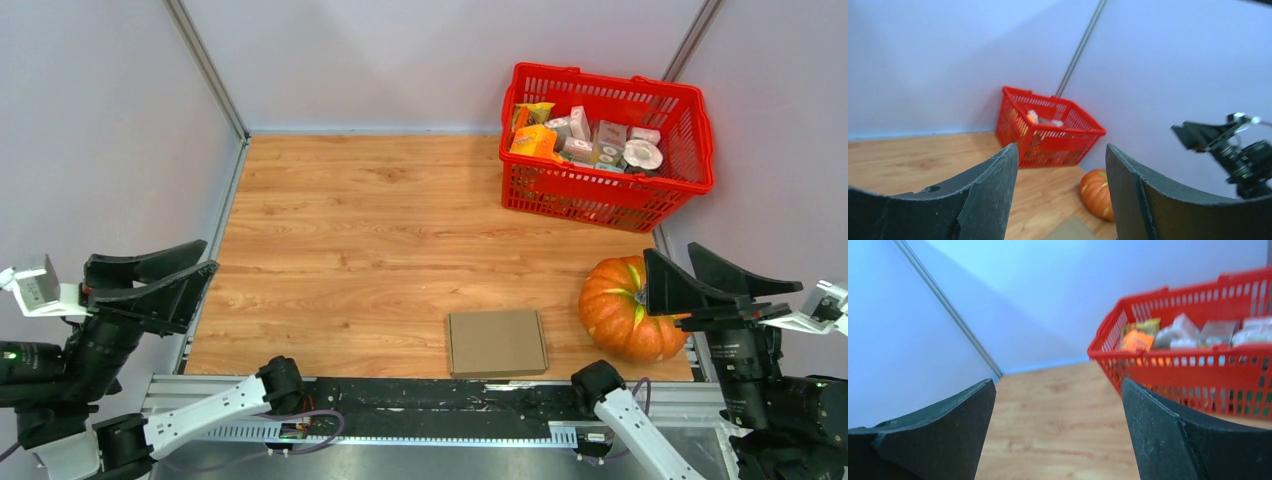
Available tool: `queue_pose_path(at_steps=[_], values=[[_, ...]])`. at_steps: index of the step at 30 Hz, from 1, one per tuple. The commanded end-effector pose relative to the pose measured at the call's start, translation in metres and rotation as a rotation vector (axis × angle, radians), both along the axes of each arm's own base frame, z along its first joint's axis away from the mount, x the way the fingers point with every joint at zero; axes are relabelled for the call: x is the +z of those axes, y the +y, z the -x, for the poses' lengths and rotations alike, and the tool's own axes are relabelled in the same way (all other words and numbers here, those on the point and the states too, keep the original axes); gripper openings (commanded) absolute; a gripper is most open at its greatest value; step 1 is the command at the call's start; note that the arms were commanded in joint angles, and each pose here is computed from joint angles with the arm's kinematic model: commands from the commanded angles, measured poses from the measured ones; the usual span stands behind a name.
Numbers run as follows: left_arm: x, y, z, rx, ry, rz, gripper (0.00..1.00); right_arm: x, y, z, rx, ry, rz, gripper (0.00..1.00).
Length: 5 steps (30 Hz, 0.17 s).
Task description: Fold the paper box
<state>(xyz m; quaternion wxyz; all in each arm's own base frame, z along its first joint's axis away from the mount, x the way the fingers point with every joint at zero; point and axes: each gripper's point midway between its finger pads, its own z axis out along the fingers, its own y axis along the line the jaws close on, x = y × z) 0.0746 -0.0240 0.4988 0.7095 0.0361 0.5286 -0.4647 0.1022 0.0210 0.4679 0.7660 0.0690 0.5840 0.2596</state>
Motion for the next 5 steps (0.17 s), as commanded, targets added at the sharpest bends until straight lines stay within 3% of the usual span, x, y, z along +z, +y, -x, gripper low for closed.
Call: queue_pose_path(at_steps=[1,5], values=[[-0.0404,-0.028,-0.0221,0.051,0.051,-0.275,0.72,0.0061,-0.0057,-0.0067,-0.047,-0.026,0.088,1.0],[-0.0405,-0.0294,-0.0233,0.053,0.053,-0.278,0.72,0.0051,-0.0073,-0.006,-0.054,-0.041,0.106,1.0]])
